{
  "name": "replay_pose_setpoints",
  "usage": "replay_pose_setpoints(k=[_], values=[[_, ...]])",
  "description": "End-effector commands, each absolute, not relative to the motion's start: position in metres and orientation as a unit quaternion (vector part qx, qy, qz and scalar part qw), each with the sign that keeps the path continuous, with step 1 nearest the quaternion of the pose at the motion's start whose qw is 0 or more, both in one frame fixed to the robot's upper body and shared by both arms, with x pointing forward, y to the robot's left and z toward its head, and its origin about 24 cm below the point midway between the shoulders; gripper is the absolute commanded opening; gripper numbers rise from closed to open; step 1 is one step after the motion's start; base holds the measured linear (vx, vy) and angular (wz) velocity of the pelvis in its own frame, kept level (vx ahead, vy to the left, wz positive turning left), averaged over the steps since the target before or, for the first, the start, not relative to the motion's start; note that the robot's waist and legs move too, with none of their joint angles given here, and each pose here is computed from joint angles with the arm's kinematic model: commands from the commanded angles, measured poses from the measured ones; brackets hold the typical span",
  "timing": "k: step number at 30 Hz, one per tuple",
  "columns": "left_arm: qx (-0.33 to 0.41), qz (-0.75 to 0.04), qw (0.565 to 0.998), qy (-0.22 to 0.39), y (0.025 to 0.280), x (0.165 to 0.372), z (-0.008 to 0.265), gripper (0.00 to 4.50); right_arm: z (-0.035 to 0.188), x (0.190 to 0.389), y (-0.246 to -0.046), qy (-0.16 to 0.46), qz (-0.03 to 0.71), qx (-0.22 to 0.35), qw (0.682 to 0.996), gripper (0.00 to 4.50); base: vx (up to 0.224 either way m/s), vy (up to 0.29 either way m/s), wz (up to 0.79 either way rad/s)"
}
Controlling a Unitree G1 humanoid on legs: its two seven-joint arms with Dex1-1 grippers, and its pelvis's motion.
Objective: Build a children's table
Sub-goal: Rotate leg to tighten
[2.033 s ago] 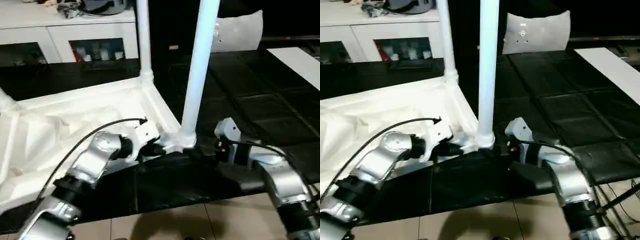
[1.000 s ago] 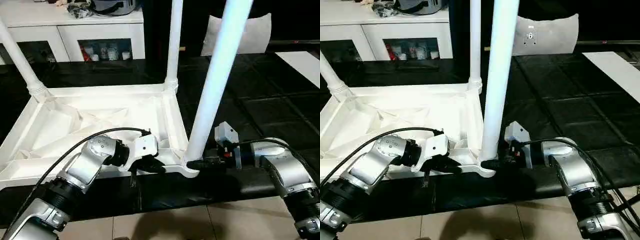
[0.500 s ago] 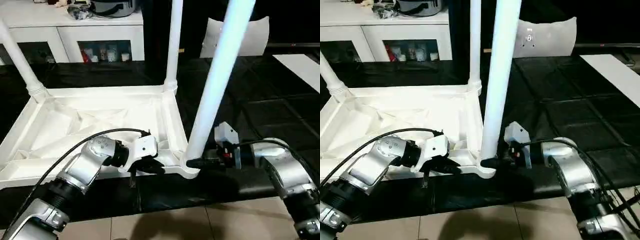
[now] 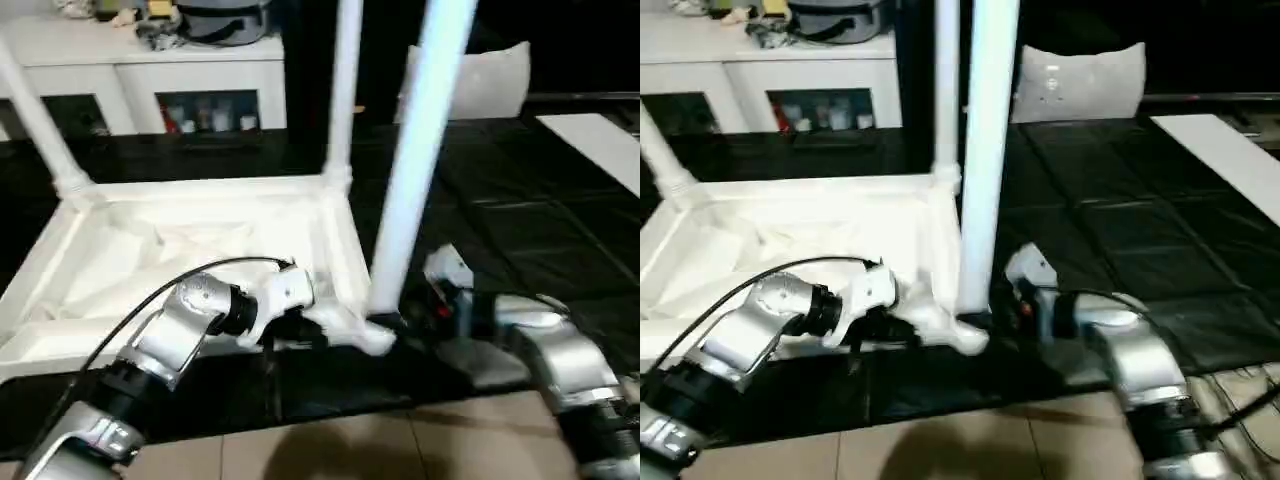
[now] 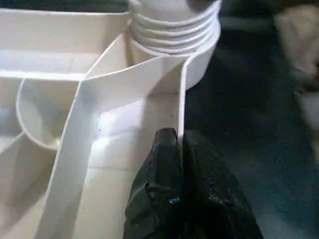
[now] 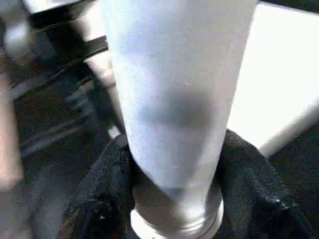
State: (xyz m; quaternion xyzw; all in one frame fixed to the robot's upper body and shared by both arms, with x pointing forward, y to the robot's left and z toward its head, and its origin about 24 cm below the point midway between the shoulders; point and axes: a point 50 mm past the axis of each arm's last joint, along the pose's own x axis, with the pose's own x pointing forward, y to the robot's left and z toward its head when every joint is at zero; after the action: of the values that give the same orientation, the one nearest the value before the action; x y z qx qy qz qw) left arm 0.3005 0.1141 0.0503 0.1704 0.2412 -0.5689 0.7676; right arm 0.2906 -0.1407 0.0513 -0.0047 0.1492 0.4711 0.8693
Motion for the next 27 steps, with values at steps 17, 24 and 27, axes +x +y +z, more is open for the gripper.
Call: replay_pose_setpoints(k=[17, 24, 27], values=[[0.142, -0.434, 0.878, 0.141, 0.066, 0.343, 0.094, 0.0, 0.042, 0.311, -0.08, 0.171, 0.305, 0.065, 0.935, 2.81, 0.01, -0.002, 0.01], [0.163, -0.478, 0.85, 0.151, 0.082, 0.331, 0.082, 0.0, 0.05, 0.307, -0.108, 0.123, 0.329, 0.035, 0.936, 3.6, 0.016, -0.004, 0.01], [0.174, -0.497, 0.835, 0.158, 0.091, 0.325, 0.076, 0.0, 0.054, 0.305, -0.122, 0.111, 0.356, 0.015, 0.928, 3.74, 0.0, 0.0, 0.0]])
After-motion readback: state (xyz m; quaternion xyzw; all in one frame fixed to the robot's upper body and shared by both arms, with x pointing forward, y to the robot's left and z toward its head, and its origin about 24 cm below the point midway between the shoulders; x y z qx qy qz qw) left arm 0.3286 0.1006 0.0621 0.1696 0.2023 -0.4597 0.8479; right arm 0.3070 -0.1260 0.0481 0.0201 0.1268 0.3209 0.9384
